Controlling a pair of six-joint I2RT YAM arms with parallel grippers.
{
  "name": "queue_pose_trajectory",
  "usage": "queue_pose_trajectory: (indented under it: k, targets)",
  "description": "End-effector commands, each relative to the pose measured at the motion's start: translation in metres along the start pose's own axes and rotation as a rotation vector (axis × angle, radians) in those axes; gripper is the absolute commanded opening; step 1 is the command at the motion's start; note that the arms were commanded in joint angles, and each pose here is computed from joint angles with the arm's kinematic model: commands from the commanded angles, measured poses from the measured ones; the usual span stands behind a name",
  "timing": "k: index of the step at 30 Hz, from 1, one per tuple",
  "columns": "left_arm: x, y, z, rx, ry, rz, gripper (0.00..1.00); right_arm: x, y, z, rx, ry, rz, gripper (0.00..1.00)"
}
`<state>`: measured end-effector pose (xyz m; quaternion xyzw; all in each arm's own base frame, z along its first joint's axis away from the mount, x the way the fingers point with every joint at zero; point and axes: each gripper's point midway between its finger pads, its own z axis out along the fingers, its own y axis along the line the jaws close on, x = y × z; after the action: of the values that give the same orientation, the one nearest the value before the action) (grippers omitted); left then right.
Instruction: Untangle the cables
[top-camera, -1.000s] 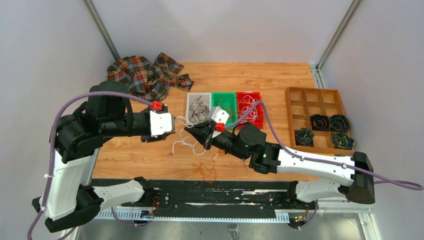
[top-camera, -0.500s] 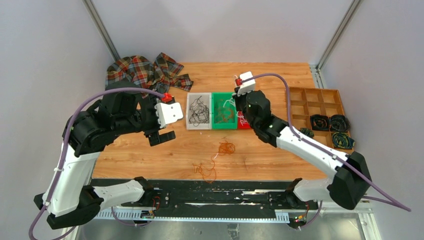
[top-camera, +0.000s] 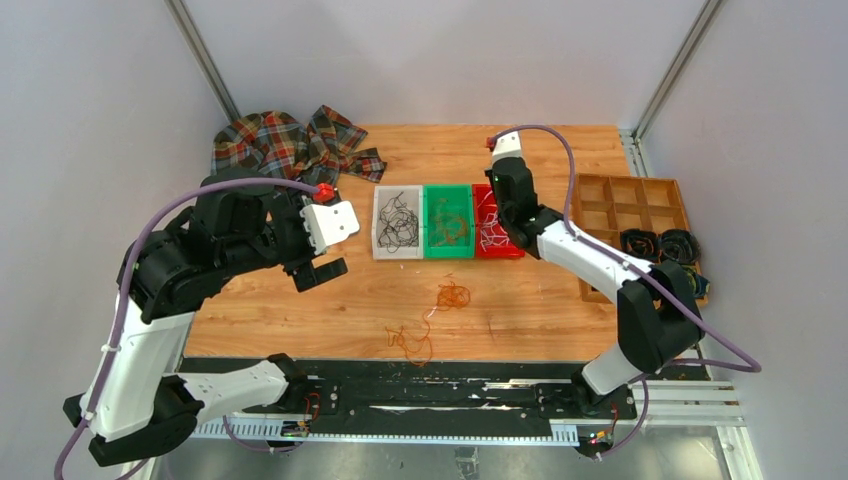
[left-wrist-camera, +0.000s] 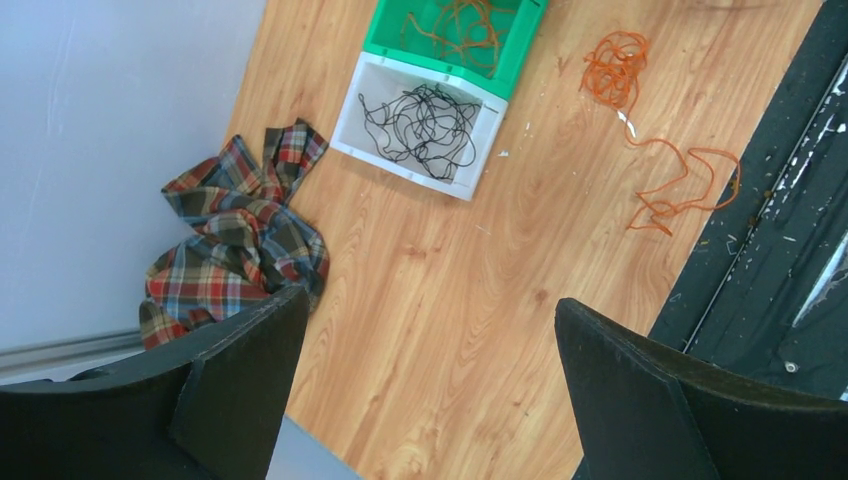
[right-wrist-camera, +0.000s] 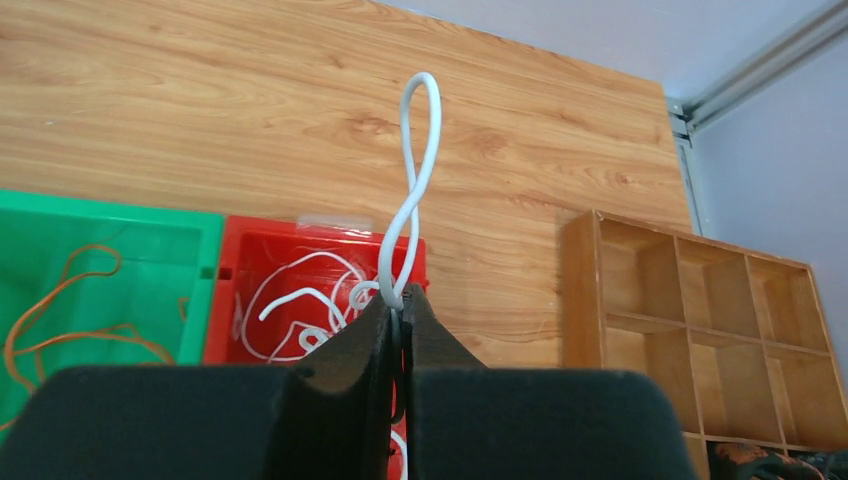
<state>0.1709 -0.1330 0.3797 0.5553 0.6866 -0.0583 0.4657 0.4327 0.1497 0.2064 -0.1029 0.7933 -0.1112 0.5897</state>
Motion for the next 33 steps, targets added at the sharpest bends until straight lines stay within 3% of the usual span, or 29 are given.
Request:
queue_pose_trajectory:
  k: [1, 5, 12, 22, 28, 33]
  targets:
    - [-0.002, 0.003, -0.003, -0.026, -0.016, -0.005, 0.98, -0.009, -0.021, 0.011, 0.066, -0.005, 0.036, 0.0]
    - [0.001, 0.001, -0.002, -0.022, -0.012, -0.002, 0.98, 0.003, -0.012, 0.019, 0.035, 0.044, 0.007, 0.04]
    - [0.008, 0.002, 0.002, -0.029, 0.017, 0.015, 0.98, -0.002, -0.006, 0.014, -0.005, 0.058, 0.058, 0.52]
    - [0.027, -0.014, 0.027, 0.028, 0.047, 0.036, 0.98, -0.014, 0.012, -0.022, -0.176, 0.045, 0.171, 0.55]
    - [0.063, -0.062, 0.073, 0.217, 0.115, -0.022, 1.0, 0.014, 0.066, -0.069, -0.324, 0.077, 0.136, 0.55]
    - [0.104, -0.112, 0.124, 0.424, 0.22, -0.112, 0.88, 0.053, 0.093, -0.108, -0.38, 0.141, 0.119, 0.54]
